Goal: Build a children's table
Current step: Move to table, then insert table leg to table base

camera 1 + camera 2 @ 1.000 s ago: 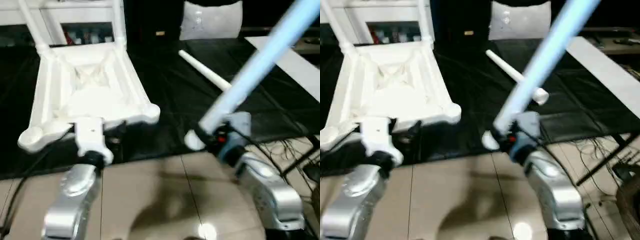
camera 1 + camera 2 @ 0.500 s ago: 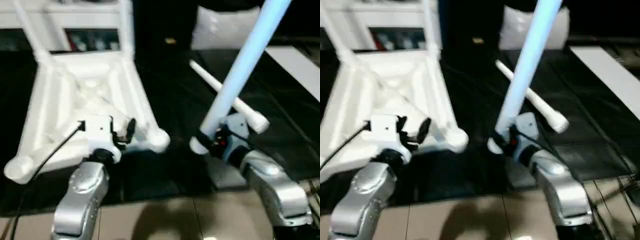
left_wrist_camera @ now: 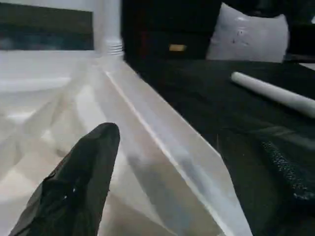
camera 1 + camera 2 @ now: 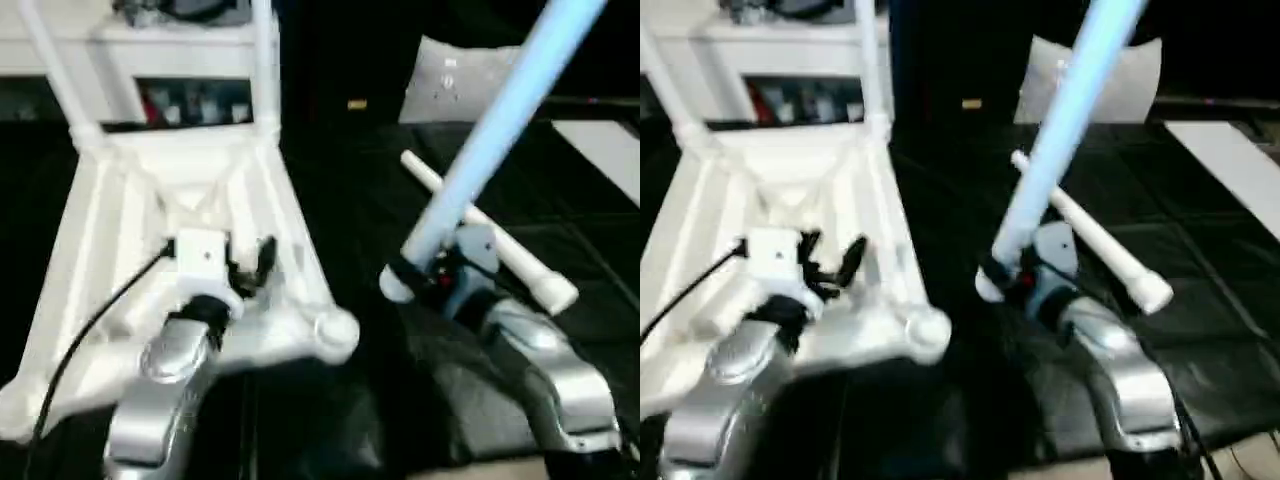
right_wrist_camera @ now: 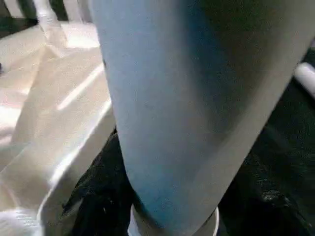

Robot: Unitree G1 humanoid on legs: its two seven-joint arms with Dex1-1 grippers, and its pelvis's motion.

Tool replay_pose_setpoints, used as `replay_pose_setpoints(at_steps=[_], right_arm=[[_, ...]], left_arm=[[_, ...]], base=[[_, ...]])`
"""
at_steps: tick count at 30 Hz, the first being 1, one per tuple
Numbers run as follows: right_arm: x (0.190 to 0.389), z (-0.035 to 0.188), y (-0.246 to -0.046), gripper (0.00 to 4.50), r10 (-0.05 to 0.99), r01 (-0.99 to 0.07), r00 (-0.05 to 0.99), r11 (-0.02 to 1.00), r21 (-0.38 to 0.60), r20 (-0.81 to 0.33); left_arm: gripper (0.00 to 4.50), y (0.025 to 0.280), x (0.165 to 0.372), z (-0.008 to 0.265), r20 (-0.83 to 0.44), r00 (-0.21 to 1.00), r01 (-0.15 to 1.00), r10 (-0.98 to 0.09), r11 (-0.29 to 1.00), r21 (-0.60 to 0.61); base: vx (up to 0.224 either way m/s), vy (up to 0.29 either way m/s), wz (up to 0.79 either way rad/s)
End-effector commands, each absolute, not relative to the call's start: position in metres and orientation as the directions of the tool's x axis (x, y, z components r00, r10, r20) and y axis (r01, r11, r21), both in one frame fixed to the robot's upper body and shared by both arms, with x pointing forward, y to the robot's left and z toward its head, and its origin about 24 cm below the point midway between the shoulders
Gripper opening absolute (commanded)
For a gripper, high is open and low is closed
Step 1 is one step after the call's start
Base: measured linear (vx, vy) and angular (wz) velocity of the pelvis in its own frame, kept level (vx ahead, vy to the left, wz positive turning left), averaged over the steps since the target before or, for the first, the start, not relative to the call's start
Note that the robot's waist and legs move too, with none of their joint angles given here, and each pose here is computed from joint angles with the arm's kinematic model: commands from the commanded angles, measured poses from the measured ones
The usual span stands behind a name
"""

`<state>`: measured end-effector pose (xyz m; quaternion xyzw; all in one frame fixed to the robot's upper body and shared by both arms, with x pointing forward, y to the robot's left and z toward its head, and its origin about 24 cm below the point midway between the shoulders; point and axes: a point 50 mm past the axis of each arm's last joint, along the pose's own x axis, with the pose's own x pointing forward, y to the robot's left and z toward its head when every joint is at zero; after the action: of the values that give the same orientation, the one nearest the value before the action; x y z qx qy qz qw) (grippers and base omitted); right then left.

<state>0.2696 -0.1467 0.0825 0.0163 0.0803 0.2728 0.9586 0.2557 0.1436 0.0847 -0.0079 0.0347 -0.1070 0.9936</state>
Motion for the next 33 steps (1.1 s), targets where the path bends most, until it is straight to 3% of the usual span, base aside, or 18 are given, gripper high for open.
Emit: replay_pose_setpoints(at_steps=[1,2,7,10,14,17,20,22,28,33], right_arm=[[0.269,0.090,-0.142,1.90,0.560,-0.555,0.823,0.829,0.077,-0.094],[0.268,0.091,-0.141,1.90,0.573,-0.567,0.816,0.819,0.080,-0.074],[0.269,0.093,-0.145,1.90,0.576,-0.568,0.815,0.815,0.118,-0.056],[0.273,0.094,-0.150,1.90,0.537,-0.530,0.842,0.842,0.102,-0.052],[0.272,0.093,-0.150,1.90,0.579,-0.568,0.811,0.813,0.129,-0.079],[0.270,0.093,-0.149,1.90,0.615,-0.602,0.782,0.787,0.133,-0.102],[0.269,0.094,-0.153,1.90,0.618,-0.613,0.782,0.786,0.078,-0.082],[0.268,0.093,-0.154,1.90,0.621,-0.616,0.779,0.784,0.078,-0.084],[0.265,0.092,-0.155,1.90,0.590,-0.588,0.806,0.807,0.056,-0.049],[0.259,0.089,-0.151,1.90,0.619,-0.606,0.780,0.784,0.136,-0.093]], left_arm=[[3.61,0.148,0.255,0.084,-0.082,0.969,0.234,-0.233,0.972,-0.004],[3.61,0.145,0.253,0.084,-0.095,0.943,0.319,-0.318,0.948,-0.006],[3.61,0.136,0.247,0.087,-0.112,0.844,0.528,-0.524,0.850,0.001],[3.61,0.130,0.241,0.085,-0.180,0.718,0.689,-0.672,0.723,0.050],[3.61,0.128,0.230,0.072,-0.321,0.524,0.841,-0.789,0.540,0.046],[3.43,0.132,0.226,0.065,-0.407,0.417,0.894,-0.812,0.447,0.023],[3.25,0.142,0.227,0.062,-0.474,0.373,0.911,-0.798,0.413,0.022],[3.21,0.147,0.229,0.061,-0.495,0.380,0.907,-0.781,0.421,0.032],[2.53,0.152,0.234,0.061,-0.495,0.398,0.904,-0.772,0.422,0.068],[2.15,0.154,0.236,0.056,-0.525,0.351,0.922,-0.776,0.386,0.046]], base=[[0.000,0.000,0.00],[0.000,0.000,0.00],[0.000,0.000,0.00],[-0.057,0.009,0.06],[-0.028,0.001,0.01],[0.000,0.000,0.00],[0.000,0.000,0.00],[0.000,0.000,0.00],[0.000,0.000,0.00],[0.000,0.000,0.00]])
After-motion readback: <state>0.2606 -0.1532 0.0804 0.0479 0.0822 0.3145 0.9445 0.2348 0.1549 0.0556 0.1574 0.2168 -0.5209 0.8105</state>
